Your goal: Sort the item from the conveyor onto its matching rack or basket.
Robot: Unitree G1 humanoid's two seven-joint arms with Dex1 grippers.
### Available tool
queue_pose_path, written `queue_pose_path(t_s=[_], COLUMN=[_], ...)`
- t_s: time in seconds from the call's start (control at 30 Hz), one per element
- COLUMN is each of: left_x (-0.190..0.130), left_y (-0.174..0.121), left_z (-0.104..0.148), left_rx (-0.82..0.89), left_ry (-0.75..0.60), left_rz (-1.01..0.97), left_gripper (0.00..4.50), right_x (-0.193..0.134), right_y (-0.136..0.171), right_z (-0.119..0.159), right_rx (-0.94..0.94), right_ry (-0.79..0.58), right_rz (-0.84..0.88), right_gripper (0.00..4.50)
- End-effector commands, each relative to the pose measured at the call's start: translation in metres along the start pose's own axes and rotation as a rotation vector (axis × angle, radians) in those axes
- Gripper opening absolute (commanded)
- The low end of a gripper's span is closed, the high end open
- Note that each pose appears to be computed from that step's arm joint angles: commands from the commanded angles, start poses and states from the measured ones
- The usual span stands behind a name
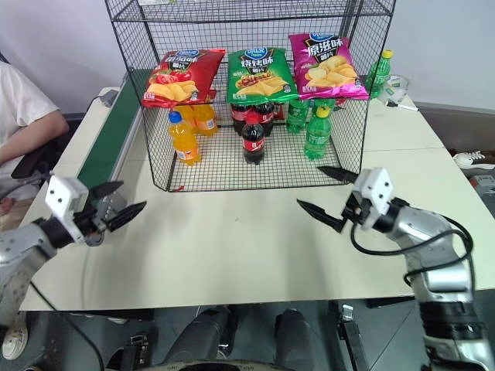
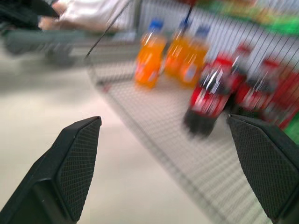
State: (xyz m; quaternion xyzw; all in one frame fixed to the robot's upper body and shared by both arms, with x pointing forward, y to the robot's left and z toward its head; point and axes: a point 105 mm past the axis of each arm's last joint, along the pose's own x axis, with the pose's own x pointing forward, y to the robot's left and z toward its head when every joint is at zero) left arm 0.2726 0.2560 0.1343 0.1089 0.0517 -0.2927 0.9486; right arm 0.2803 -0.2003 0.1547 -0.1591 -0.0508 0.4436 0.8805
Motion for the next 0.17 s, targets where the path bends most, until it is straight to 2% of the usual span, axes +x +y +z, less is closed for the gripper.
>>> queue_pose_path(t_s=[0.03,0.17], left_x=[-0.013,-0.022], left_y=[0.013,0.035], left_z=[0.026,0.033], left_rx=[0.073,0.115], left_ry=[-0.036,-0.065], left_rz=[0.018,0.075], left_gripper=[3.99,3.99], right_x=[-0.016,-0.027], right_y=[-0.01,-0.014], right_z=[0.019,0.014], right_rx=[-0.063,-0.079], right_ry=[-0.02,0.02], right_rz=[-0.023,-0.028], right_gripper=[4.5,4.5])
